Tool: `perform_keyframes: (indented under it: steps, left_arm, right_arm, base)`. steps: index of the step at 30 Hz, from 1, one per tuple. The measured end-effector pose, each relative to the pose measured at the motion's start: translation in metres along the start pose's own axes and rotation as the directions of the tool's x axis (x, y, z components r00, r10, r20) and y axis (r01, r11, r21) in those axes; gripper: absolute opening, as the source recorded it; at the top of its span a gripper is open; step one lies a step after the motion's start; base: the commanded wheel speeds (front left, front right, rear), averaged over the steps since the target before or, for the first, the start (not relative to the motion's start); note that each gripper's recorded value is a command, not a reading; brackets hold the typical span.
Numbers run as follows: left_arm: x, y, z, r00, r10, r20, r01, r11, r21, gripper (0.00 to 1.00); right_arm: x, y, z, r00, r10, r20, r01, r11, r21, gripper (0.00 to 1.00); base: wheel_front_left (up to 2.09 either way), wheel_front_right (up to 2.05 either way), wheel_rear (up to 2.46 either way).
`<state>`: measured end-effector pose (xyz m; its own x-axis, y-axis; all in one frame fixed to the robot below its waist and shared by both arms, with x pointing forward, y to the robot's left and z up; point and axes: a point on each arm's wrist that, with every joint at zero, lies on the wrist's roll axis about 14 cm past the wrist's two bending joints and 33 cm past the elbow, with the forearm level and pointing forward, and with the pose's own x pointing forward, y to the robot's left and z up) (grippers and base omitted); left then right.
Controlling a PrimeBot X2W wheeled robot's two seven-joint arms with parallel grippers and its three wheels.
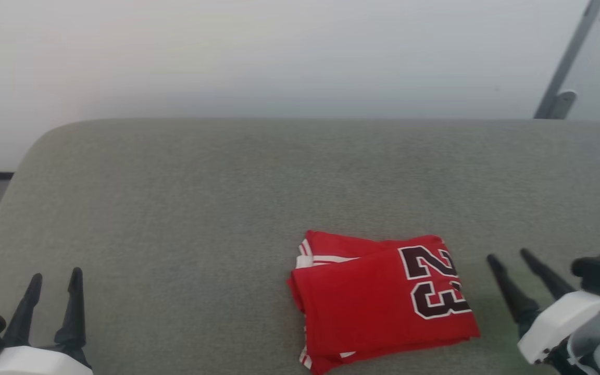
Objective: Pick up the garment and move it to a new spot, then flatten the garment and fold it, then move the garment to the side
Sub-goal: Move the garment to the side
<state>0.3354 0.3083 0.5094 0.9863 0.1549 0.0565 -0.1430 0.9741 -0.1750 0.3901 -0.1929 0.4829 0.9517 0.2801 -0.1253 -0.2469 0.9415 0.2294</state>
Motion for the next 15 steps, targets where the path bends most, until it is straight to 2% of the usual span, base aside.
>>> perform_keyframes:
  steps: [4,8,11,15]
  left_arm:
    - [-0.009,0.007,-0.003,1.000,0.027,-0.009,-0.027,1.000,-0.005,1.00]
    - [-0.015,0.014,-0.006,0.998,0.053,-0.018,-0.053,0.999,-0.009,1.00]
    - [-0.017,0.018,-0.009,0.997,0.071,-0.027,-0.072,0.997,-0.010,1.00]
    - [-0.017,0.021,-0.015,0.995,0.089,-0.045,-0.090,0.996,-0.011,1.00]
  right_arm:
    - [0.012,0.015,-0.025,0.989,0.053,-0.137,-0.053,0.999,0.007,1.00]
    - [0.021,0.022,-0.047,0.957,0.083,-0.280,-0.081,0.997,0.017,1.00]
    - [0.027,0.024,-0.062,0.918,0.097,-0.384,-0.098,0.995,0.017,1.00]
    - [0.030,0.020,-0.083,0.842,0.096,-0.531,-0.108,0.994,0.008,1.00]
  base:
    - [0.00,0.00,0.00]
    - [0.00,0.00,0.00]
    - [0.00,0.00,0.00]
    - [0.00,0.00,0.00]
